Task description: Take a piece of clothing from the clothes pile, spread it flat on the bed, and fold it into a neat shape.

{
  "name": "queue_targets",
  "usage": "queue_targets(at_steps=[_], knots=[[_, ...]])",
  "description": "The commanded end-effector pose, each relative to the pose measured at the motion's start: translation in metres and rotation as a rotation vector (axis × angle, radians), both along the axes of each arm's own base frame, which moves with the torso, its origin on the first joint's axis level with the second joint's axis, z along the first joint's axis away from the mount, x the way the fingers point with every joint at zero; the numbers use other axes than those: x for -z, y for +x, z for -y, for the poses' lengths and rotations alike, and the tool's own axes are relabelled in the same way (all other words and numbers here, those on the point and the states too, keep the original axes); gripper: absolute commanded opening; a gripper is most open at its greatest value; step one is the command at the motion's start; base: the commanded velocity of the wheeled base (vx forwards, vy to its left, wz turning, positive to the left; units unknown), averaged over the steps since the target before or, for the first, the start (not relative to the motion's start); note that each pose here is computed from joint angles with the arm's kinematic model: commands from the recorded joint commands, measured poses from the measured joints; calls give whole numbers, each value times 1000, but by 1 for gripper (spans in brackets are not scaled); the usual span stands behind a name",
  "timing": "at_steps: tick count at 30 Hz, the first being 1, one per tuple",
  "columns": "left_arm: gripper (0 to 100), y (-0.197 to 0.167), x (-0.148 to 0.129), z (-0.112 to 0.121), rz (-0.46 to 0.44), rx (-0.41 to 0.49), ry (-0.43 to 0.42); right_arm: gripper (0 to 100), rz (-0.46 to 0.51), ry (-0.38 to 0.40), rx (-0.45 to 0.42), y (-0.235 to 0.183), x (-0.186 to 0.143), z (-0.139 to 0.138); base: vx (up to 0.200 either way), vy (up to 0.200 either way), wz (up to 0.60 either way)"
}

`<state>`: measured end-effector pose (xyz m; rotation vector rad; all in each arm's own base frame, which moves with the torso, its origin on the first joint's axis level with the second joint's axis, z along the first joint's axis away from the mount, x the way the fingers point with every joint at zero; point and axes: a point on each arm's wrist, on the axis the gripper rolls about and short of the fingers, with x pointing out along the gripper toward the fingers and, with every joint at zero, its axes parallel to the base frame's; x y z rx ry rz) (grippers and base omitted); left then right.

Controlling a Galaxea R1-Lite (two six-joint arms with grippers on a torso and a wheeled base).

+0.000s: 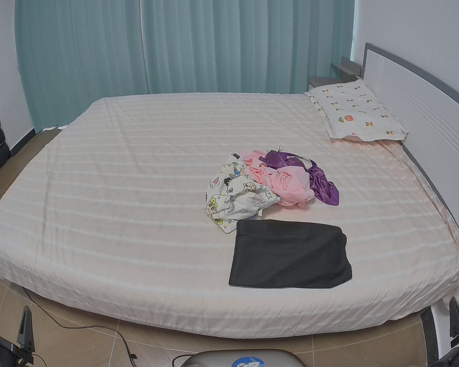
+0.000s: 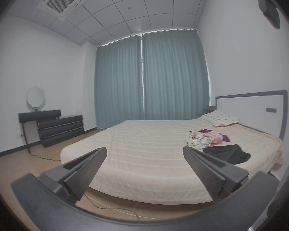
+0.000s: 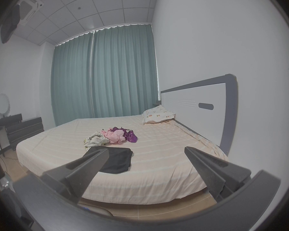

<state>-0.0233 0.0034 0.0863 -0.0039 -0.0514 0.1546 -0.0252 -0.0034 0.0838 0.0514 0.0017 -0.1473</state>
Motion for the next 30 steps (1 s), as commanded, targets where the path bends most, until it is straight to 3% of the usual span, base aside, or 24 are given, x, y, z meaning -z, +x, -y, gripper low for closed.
queue_targets(at_steps=[1, 5, 7, 14, 17, 19, 22, 23, 30], knots=[[100, 0, 6, 0, -2, 13, -12, 100, 14, -7, -20, -1, 0, 0, 0, 0, 0], [100, 0, 7, 2, -11, 99, -19, 100, 12, -13, -44, -1, 0, -1, 0, 0, 0], [100, 1, 12, 3, -64, 145, 9, 100, 9, -32, -49, -1, 0, -1, 0, 0, 0], [100, 1, 11, 3, -56, 150, 22, 100, 13, -6, -61, -1, 1, -1, 0, 0, 0], [100, 1, 11, 3, -57, 155, 34, 100, 28, -89, -8, 1, 3, 0, 0, 0, 0], [100, 1, 11, 3, -56, 154, 30, 100, 67, -142, -47, 2, 0, -1, 0, 0, 0], [100, 1, 11, 3, -57, 156, 31, 100, 42, -124, -117, 2, 3, -3, 0, 0, 0], [100, 1, 11, 3, -58, 154, 23, 100, 7, -76, -144, 3, 7, -3, 0, 0, 0], [100, 1, 11, 3, -55, 156, 10, 100, 2, -44, -118, 2, 8, -3, 0, 0, 0]])
